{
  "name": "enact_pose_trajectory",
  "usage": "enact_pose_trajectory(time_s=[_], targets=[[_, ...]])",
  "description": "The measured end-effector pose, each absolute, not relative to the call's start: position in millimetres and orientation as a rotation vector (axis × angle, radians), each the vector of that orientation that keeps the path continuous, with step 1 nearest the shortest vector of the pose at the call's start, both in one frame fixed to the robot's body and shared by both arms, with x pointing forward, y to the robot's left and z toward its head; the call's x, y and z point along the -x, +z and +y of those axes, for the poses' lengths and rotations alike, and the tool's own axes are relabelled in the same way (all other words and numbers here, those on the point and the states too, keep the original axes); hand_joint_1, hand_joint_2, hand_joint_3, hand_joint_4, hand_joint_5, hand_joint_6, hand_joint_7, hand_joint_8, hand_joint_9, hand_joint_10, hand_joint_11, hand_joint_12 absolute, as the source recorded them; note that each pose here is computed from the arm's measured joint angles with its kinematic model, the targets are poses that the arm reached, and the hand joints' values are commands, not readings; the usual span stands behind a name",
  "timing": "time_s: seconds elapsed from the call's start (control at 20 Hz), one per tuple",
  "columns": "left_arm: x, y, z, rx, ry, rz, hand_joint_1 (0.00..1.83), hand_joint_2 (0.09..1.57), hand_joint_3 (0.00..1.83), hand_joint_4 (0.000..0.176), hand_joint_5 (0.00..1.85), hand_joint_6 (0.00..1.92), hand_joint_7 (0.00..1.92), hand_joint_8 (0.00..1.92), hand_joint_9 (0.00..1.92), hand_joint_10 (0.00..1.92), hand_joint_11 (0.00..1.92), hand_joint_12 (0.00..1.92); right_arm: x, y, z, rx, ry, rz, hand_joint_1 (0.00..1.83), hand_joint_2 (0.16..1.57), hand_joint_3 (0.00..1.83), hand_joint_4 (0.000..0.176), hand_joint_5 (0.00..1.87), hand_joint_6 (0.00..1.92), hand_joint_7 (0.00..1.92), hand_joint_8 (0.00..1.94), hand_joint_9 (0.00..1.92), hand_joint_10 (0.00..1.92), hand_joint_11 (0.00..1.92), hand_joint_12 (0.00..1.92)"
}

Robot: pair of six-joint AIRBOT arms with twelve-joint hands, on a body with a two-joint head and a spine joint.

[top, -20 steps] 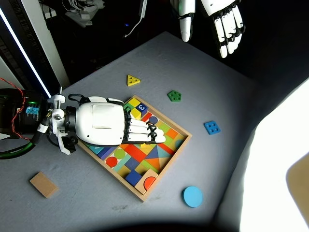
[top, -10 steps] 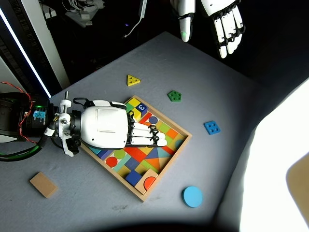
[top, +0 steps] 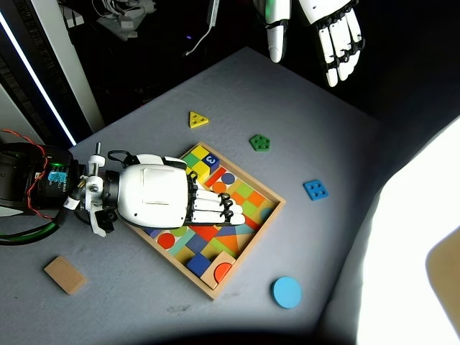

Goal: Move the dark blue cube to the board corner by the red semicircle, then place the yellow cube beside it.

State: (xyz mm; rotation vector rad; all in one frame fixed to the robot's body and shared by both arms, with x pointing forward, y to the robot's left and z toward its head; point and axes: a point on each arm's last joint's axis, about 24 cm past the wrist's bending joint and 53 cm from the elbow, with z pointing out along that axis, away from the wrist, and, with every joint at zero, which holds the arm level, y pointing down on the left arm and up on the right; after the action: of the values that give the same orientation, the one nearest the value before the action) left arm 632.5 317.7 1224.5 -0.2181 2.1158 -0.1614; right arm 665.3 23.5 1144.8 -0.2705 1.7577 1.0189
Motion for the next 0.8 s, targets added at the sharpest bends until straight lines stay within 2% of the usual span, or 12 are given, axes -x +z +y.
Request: enact_pose_trajectory(time_s=[0.15,0.3,0.45,0.65,0.8], targets=[[-632.5,1224.6,317.4,0.218,-0.162,2.115,0.00,1.24,0.00,0.009,0.14,0.00,0.14,0.01,0.15,0.01,0.00,0.62,-676.6,1144.7,14.6,0.255,0.994,1.751,0.01,1.20,0.00,0.000,0.86,0.00,0.26,0.00,0.06,0.00,0.00,0.00],[-632.5,1224.5,317.4,0.218,-0.162,2.116,0.00,1.25,0.00,0.008,0.13,0.00,0.13,0.00,0.13,0.00,0.00,0.54,-690.5,1144.8,-1.1,0.233,0.956,1.739,0.01,1.20,0.00,0.000,0.86,0.00,0.26,0.00,0.06,0.00,0.00,0.00],[-632.4,1224.3,317.4,0.218,-0.163,2.116,0.00,1.24,0.00,0.014,0.13,0.00,0.13,0.00,0.15,0.01,0.00,0.59,-696.0,1143.6,-15.4,0.222,0.926,1.741,0.01,1.21,0.00,0.000,0.86,0.00,0.26,0.00,0.06,0.00,0.00,0.00],[-632.5,1224.3,317.8,0.218,-0.160,2.116,0.00,1.24,0.00,0.016,0.13,0.00,0.13,0.00,0.14,0.00,0.00,0.62,-696.1,1121.9,-29.9,0.230,0.876,1.815,0.00,1.20,0.00,0.000,0.86,0.00,0.27,0.00,0.08,0.01,0.00,0.00],[-632.4,1224.3,317.5,0.218,-0.162,2.117,0.00,1.24,0.00,0.015,0.13,0.00,0.12,0.00,0.14,0.00,0.00,0.60,-698.1,1126.4,-31.8,0.224,0.877,1.797,0.02,1.20,0.00,0.000,0.87,0.01,0.26,0.00,0.06,0.00,0.00,0.00]])
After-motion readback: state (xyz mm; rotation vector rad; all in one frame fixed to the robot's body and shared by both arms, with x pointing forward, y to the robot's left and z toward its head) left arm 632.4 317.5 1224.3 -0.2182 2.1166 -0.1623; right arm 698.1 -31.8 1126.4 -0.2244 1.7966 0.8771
